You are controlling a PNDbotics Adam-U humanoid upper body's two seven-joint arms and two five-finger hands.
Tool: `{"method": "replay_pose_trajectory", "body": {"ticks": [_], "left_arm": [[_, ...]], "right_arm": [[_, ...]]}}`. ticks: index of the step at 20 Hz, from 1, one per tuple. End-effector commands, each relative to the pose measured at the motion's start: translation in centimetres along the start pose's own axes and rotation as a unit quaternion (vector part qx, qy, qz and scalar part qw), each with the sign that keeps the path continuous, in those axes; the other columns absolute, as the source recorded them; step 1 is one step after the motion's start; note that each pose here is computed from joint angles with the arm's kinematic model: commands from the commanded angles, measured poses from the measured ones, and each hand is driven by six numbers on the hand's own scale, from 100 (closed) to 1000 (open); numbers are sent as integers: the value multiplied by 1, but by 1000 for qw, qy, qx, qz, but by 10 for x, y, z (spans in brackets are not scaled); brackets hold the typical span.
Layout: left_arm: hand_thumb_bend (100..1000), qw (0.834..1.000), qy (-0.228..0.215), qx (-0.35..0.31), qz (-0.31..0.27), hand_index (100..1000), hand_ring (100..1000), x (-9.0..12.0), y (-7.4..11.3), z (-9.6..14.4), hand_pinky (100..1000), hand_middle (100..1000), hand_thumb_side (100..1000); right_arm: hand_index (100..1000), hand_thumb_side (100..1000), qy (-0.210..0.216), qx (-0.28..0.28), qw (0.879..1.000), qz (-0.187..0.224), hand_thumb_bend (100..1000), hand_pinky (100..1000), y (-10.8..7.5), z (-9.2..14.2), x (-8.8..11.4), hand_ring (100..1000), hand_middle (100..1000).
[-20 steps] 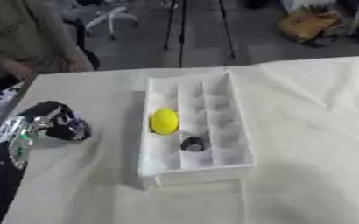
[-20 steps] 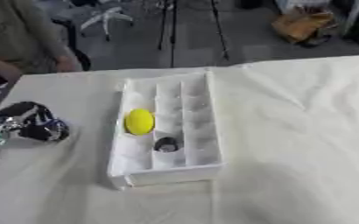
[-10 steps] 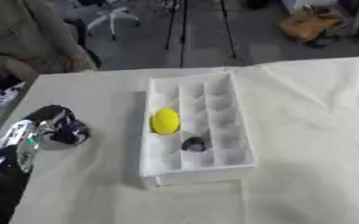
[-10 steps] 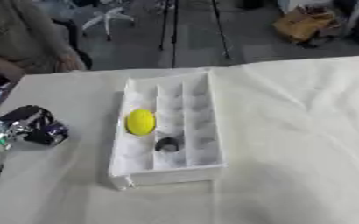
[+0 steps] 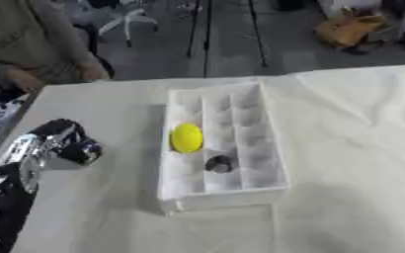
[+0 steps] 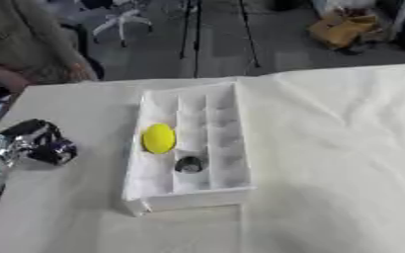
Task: Pick up objects on the table and place them in the box.
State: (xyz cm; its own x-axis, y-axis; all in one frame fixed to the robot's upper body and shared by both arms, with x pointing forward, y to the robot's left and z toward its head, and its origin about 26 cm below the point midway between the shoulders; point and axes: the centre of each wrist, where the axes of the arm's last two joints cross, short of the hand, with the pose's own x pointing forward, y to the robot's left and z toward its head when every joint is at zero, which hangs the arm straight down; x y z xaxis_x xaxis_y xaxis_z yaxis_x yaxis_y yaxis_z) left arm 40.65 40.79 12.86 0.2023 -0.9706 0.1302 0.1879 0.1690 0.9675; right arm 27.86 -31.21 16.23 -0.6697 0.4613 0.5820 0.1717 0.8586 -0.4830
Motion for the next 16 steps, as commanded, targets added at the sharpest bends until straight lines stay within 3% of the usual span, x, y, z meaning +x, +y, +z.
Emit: {"method": "replay_pose_trajectory", "body": {"ticks": [1,3,6,9,12,16], "left_arm": [[100,996,-38,86,9,487,235,13,48,12,452,327,284],[100,989,-76,124,25,479,225,27,62,19,441,319,299],[182,973,-150,167,60,471,210,53,76,28,429,308,356],[189,946,-237,199,98,476,218,86,83,36,436,315,343],[226,935,-272,205,99,498,240,104,83,39,449,337,357],[250,925,-328,183,59,499,243,140,65,38,456,332,364]], "right_arm": [[864,653,-18,5,1000,7,333,670,-7,-5,7,560,663],[865,652,-18,6,1000,7,333,670,-6,-5,7,561,663],[865,653,-20,6,1000,5,331,670,-6,-6,8,561,663],[865,653,-22,7,1000,2,332,670,-6,-7,8,561,663],[865,653,-24,9,1000,1,331,670,-5,-8,8,561,663],[866,652,-26,10,1000,-1,331,670,-5,-9,9,561,663]]}}
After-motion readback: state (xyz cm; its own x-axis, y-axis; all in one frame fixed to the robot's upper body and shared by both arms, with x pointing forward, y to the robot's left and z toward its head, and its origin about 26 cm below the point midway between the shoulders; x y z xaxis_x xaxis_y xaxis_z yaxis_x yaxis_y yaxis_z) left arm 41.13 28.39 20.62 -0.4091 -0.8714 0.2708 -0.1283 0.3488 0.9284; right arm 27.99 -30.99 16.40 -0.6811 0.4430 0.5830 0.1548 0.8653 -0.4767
